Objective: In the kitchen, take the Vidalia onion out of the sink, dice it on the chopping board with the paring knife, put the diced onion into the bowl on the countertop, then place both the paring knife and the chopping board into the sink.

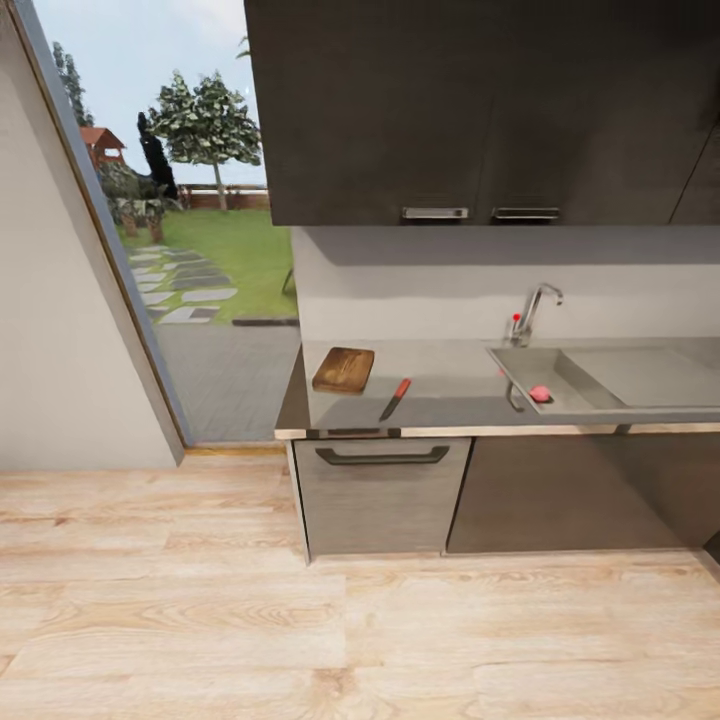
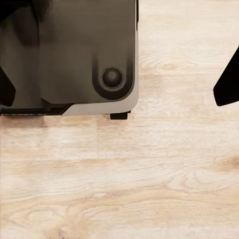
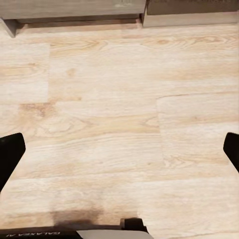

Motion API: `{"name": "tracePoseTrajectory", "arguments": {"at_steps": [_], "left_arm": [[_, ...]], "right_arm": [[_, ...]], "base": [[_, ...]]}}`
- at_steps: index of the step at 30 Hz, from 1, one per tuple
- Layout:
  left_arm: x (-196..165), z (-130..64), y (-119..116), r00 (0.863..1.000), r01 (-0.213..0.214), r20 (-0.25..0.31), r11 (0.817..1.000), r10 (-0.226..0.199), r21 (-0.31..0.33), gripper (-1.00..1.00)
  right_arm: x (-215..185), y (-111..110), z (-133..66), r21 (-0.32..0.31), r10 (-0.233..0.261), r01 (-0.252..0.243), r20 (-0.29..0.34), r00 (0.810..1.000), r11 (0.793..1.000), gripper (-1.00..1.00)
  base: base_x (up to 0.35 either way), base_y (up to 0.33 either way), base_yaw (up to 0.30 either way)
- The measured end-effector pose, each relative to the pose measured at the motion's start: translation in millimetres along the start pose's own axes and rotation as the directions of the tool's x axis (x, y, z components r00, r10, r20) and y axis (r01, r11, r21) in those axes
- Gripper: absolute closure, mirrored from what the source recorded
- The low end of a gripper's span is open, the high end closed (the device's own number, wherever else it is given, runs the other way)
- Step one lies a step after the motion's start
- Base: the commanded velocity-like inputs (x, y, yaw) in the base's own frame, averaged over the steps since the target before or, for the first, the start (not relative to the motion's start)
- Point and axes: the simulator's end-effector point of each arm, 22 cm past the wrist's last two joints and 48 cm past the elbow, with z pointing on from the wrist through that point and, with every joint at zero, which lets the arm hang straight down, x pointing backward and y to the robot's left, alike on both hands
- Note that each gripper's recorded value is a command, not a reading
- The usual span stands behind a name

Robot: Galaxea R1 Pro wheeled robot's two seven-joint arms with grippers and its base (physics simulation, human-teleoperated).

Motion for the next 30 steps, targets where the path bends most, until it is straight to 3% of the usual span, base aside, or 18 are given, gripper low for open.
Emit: {"name": "tracePoseTrajectory", "arguments": {"at_steps": [30], "left_arm": [[-18,-0.7,0,0.999,0.001,0.047,1.000,-0.001,0.000,-1.00]], "right_arm": [[-19,1,1.0,-0.002,0.001,-0.001,0.047,0.999,1.000,-1.00]], "base": [[0.000,0.000,0.000]]}}
